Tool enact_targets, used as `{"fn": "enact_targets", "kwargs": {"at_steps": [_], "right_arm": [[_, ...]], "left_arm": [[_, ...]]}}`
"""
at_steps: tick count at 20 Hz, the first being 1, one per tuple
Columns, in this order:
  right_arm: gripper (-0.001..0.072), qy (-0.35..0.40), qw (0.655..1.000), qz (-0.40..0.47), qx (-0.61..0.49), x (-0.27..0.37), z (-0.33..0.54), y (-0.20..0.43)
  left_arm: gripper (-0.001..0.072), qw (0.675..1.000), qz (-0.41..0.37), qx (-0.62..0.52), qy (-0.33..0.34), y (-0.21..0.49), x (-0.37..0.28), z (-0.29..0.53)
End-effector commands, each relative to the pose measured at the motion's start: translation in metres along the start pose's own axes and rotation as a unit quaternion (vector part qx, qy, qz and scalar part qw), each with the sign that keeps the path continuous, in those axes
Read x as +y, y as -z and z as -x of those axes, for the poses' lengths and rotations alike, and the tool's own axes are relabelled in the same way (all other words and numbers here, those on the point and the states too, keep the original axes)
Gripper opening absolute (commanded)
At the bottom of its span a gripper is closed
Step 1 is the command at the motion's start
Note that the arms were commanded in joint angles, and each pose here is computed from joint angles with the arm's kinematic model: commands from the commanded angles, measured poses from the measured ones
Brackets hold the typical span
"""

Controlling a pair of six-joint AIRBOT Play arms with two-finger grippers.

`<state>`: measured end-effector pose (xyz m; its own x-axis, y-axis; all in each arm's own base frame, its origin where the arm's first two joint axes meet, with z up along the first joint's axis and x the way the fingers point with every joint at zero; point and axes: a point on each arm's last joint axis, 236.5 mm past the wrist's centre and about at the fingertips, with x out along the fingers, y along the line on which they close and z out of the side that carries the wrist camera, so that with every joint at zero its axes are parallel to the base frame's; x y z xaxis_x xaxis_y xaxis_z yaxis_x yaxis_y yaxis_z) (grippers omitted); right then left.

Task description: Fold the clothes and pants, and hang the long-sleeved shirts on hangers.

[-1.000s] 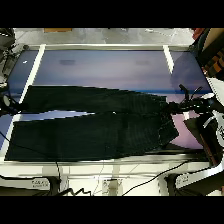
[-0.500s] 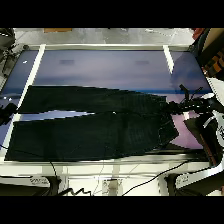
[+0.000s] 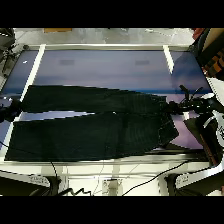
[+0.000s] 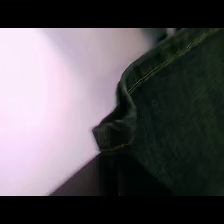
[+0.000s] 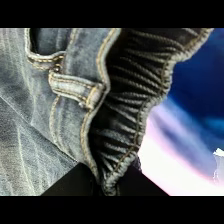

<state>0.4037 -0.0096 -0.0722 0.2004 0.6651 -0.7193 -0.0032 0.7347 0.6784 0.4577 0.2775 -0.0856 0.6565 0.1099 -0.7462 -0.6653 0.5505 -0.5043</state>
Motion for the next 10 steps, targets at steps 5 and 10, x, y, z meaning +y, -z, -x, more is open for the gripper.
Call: {"fn": "enact_targets", "kwargs": {"at_steps": [5, 10], "right_arm": [[0.0057, 0.018, 1.0, -0.006, 0.009, -0.009, 0.001, 0.004], [0.0057, 0.041, 0.999, -0.01, 0.021, -0.019, 0.002, 0.01]], "left_arm": [[0.0021, 0.994, -0.085, -0.071, -0.026, -0.048, 0.003, 0.024], [0.0022, 0.983, -0.168, 0.035, -0.071, -0.005, 0.033, 0.027]]}}
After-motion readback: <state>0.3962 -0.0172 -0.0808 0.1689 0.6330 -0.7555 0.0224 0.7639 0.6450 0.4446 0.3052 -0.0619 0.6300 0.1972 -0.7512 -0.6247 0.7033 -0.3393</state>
